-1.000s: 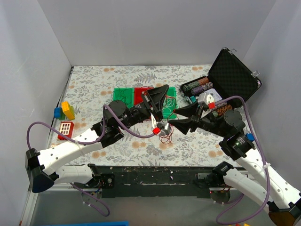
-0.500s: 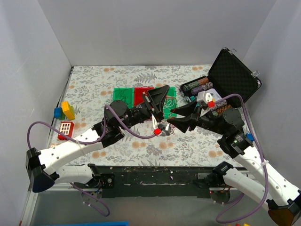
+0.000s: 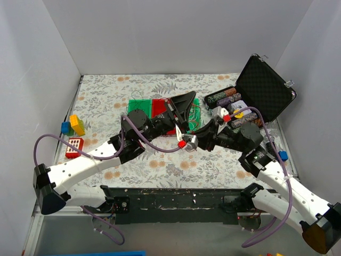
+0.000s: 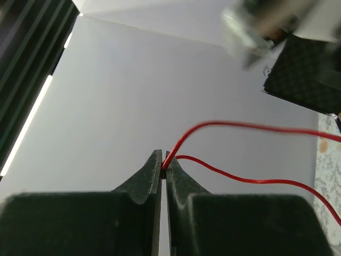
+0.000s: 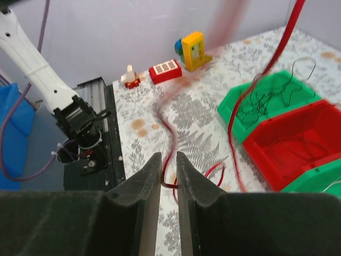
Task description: Untangle the cables
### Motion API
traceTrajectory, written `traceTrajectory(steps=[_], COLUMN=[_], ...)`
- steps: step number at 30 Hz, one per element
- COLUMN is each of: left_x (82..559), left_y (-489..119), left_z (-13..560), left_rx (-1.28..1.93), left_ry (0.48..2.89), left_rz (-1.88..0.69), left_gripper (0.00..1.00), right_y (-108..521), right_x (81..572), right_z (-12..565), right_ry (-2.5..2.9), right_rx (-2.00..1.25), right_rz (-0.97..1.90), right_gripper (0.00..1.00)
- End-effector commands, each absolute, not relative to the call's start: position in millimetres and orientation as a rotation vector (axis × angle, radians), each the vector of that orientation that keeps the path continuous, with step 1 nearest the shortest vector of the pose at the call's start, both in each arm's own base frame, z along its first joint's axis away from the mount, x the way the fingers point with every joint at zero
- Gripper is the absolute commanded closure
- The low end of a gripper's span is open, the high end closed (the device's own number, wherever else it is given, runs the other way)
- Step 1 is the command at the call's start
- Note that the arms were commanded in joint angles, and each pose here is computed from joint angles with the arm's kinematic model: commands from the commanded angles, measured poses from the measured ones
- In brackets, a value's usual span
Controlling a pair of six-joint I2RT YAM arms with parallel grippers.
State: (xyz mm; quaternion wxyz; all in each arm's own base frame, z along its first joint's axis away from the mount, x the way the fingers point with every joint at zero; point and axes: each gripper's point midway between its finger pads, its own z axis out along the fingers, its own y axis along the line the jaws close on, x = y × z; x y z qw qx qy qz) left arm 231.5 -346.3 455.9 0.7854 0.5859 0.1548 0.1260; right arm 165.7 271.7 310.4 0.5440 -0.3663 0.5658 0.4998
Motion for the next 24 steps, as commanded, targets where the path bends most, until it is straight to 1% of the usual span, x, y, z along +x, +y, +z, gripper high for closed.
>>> traceTrajectory(steps=[1,8,13,19,24], left_x=[222.6,213.6,211.6,208.3,205.9], left_y=[-334.2,-330.1,-324.1,-309.6,-303.6], left_z=[525.7,568.8,603.3,652.4,686.4], left_rx=[1.086,1.008,0.918,0.749,0.670], left_ry=[0.287,0.228,0.202,0.168,0.134], left_rz=[0.265,0.282,0.304,0.323,0.359], left_gripper=[1.00,1.00,1.00,1.00,1.00], right_y=[273.7,278.5,278.8,272.5,273.3], right_x=[161.2,165.8,169.1,172.1,174.1], right_z=[282.3,244.7,207.1,157.7,141.1], right_ry=[1.390,1.479,1.585,1.720,1.781], right_rx=[-0.874,-0.876,-0.886,-0.885,-0.865], right_rz=[1.222,1.240,1.225,1.168,1.165], right_gripper=[0.76,0.76,0.77,0.74,0.72])
